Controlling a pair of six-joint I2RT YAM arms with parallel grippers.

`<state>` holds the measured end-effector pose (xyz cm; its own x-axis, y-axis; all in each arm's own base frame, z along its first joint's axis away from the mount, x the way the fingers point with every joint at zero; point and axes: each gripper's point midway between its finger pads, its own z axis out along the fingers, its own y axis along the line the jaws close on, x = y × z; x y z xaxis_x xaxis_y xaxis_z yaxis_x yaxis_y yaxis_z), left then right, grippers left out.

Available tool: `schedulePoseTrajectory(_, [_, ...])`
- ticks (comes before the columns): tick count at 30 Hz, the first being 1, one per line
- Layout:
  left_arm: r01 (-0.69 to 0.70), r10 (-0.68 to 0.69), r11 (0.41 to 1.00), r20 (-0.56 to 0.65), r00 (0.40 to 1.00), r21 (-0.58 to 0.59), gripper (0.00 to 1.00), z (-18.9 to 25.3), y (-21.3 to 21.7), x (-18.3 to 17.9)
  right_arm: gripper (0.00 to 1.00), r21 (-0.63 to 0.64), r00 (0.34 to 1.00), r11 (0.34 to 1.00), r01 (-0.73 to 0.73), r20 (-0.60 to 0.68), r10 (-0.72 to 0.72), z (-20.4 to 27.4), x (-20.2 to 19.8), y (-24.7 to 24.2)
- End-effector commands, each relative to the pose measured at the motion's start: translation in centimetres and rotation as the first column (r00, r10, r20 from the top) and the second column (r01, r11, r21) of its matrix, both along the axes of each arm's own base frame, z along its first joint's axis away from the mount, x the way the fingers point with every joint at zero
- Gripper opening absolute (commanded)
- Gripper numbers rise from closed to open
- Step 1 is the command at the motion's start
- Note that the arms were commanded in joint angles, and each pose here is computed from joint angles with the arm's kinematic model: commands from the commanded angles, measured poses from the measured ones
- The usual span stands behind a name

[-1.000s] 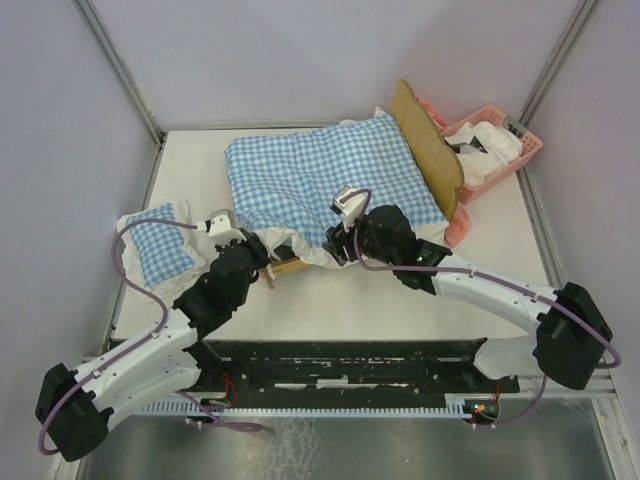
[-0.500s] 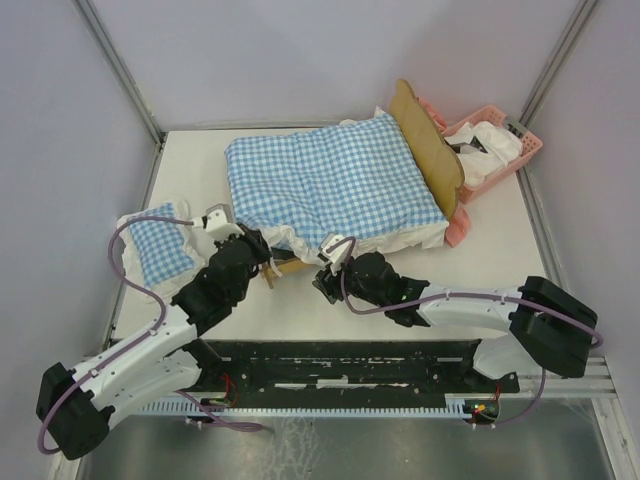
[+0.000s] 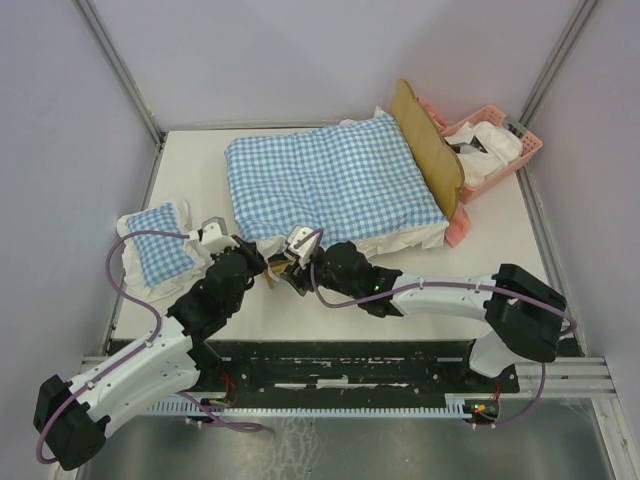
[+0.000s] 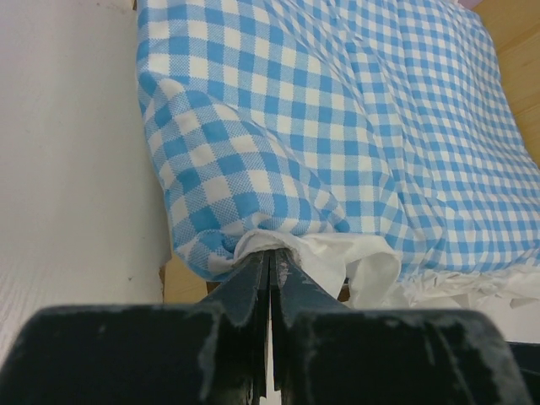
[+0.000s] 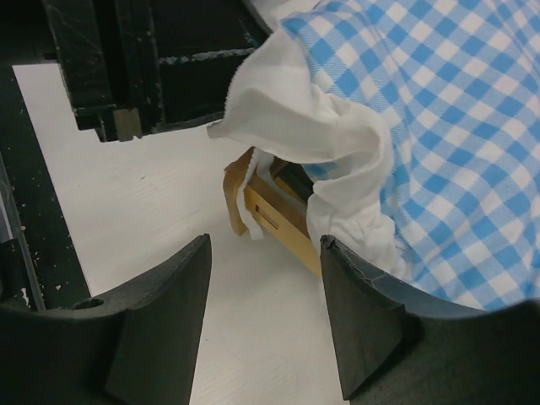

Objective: Set up the pet bed
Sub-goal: Cross the ropes on the bed frame.

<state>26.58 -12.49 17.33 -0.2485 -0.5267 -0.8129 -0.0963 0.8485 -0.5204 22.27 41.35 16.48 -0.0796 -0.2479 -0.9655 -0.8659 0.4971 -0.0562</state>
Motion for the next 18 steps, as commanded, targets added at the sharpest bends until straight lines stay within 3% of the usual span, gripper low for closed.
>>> schedulePoseTrajectory(1, [-0.006, 0.008, 0.996, 0.018, 1.000, -0.087, 0.03, 1.1, -0.6, 0.3, 0.63, 0.019, 0.999, 1.000, -0.009, 0.048, 0.008, 1.2, 0.4, 1.8])
schedulePoseTrajectory(7, [-0.007, 0.007, 0.991, 0.004, 1.000, -0.135, 0.03, -0.1, -1.0, 0.2, 0.59, 0.066, 0.999, 0.998, -0.025, 0.031, 0.023, 0.4, -0.7, 3.8])
schedulePoseTrajectory(15, [-0.007, 0.005, 0.980, -0.010, 1.000, -0.199, 0.03, -1.0, -1.5, 0.1, 0.57, 0.143, 0.995, 0.985, 0.099, 0.019, -0.102, -0.7, 1.4, 5.1])
schedulePoseTrajectory(18, [-0.011, 0.009, 0.980, -0.010, 1.000, -0.197, 0.03, -1.1, -1.3, 0.0, 0.49, 0.133, 0.989, 0.981, 0.144, 0.021, -0.148, -1.4, 2.2, 5.0])
